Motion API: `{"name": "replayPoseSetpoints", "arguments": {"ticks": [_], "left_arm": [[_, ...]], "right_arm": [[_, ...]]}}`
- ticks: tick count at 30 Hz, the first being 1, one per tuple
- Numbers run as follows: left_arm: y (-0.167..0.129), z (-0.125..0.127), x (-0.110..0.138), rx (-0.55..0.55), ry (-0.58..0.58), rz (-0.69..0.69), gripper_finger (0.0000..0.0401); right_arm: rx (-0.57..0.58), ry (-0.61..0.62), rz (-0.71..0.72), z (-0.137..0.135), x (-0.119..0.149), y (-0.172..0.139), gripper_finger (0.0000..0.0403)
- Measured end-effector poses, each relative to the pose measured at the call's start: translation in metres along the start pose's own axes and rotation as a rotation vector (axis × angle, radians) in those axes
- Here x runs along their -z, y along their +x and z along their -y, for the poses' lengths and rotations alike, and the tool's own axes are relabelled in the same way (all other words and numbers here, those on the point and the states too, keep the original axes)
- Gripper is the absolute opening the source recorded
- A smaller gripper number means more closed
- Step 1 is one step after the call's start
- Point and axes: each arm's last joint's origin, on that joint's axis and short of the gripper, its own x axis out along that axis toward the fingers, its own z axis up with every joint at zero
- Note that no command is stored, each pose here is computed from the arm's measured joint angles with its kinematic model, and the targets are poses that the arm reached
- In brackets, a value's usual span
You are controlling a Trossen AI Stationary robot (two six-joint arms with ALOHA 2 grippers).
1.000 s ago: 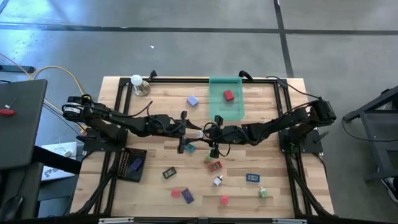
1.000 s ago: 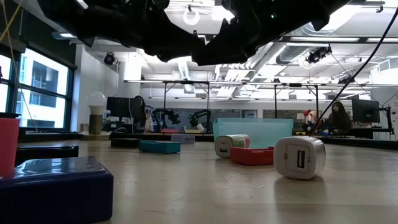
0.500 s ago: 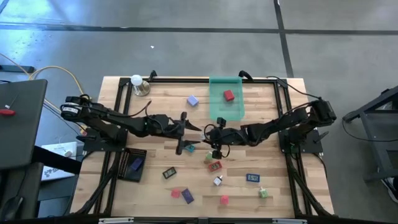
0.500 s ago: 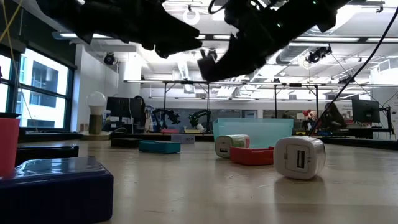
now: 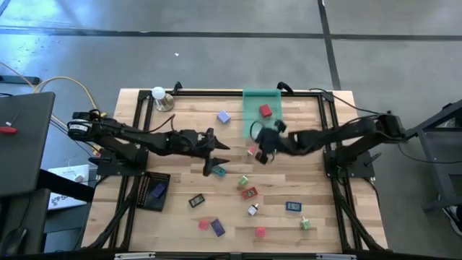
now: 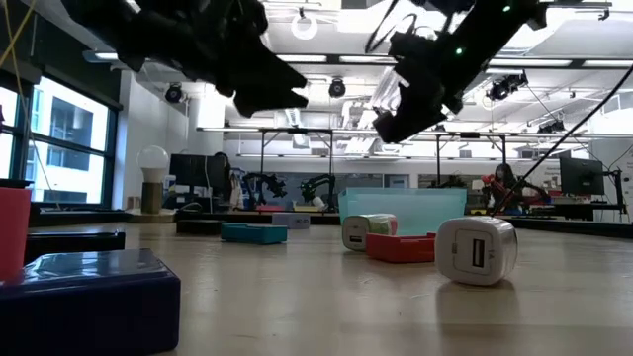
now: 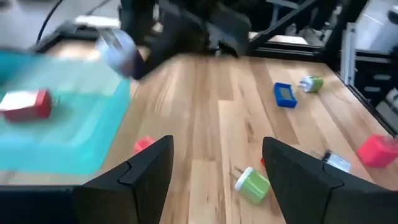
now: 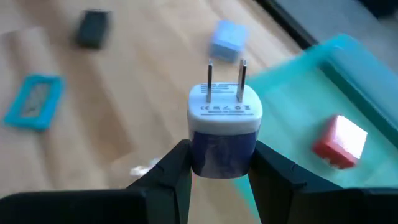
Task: Pick & Place Office items
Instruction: Put the purple white charger adapter into the green bin
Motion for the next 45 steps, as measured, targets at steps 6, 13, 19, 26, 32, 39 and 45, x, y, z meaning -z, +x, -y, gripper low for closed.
{"name": "replayPoseSetpoints", "arguments": {"ticks": [6,13,19,26,32,39,45], "left_arm": [[0.000,-0.007,0.002,0.092,-0.052,-0.036,0.0239],[-0.001,-0.011,0.003,0.153,-0.101,-0.069,0.0239],[-0.001,-0.011,0.008,0.149,-0.108,-0.115,0.0239],[-0.002,-0.011,0.010,0.145,-0.120,-0.140,0.0239],[-0.002,-0.010,0.011,0.143,-0.181,-0.155,0.0239],[-0.002,-0.011,0.011,0.143,-0.188,-0.151,0.0239],[-0.001,-0.010,0.010,0.144,-0.188,-0.142,0.0239]], "right_arm": [[0.033,-0.003,-0.021,0.054,-0.017,0.024,0.0117],[0.021,0.013,-0.095,0.094,-0.016,0.048,0.0117],[-0.006,0.008,-0.246,0.101,0.000,0.061,0.0117],[-0.014,0.071,-0.321,0.104,0.009,0.072,0.0117],[-0.029,0.121,-0.384,0.114,0.016,0.082,0.0117],[-0.062,0.143,-0.452,0.118,0.026,0.093,0.0117],[-0.051,0.148,-0.440,0.118,0.025,0.094,0.0144]]}}
